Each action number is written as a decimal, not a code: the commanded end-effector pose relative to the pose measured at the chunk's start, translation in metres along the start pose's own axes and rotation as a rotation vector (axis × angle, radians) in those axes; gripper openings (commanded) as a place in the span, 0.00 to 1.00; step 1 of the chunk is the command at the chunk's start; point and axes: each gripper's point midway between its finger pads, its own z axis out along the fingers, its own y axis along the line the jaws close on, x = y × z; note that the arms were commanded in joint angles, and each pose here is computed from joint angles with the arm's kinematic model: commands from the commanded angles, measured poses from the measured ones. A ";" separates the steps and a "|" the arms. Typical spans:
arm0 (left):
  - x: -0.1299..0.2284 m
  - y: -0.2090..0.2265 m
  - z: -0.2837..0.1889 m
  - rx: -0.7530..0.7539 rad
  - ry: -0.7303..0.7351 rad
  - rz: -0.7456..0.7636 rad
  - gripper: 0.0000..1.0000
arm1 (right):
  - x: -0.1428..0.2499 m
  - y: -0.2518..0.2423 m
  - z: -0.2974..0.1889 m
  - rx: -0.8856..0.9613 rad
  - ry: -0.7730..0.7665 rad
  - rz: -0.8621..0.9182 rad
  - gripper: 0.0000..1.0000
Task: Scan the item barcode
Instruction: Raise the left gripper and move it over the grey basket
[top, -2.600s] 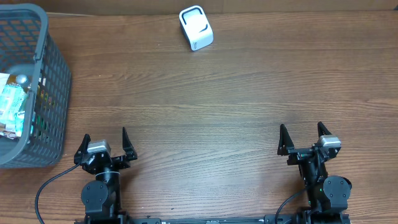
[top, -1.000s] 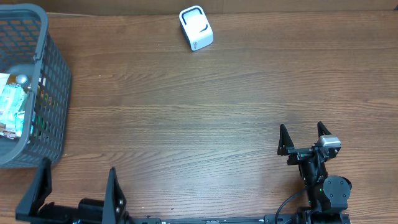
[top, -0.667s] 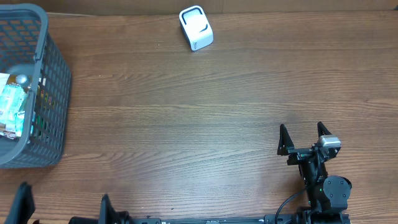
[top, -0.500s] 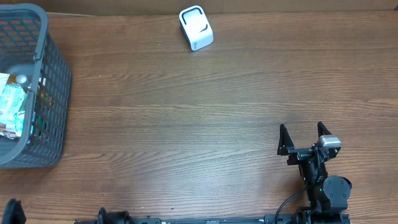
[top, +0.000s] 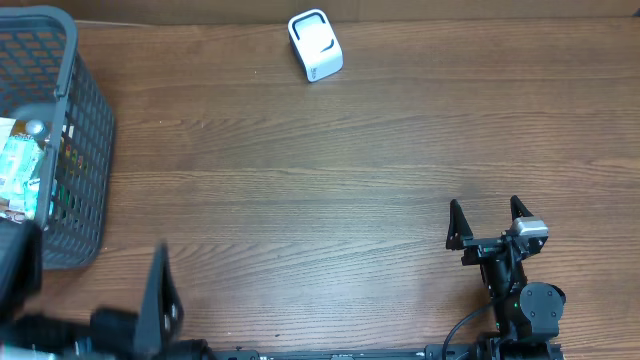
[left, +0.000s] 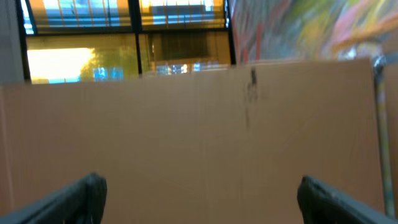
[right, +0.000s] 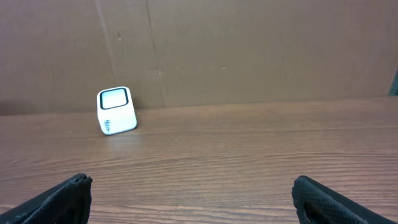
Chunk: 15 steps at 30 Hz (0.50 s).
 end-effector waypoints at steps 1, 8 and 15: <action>0.030 0.022 0.046 -0.056 0.271 -0.077 1.00 | 0.002 -0.002 0.000 0.006 -0.002 -0.007 1.00; 0.121 0.052 0.104 -0.107 0.733 -0.116 1.00 | 0.002 -0.002 0.000 0.006 -0.001 -0.007 1.00; 0.200 0.095 0.128 -0.299 0.943 -0.116 0.99 | 0.002 -0.002 0.000 0.006 -0.001 -0.007 1.00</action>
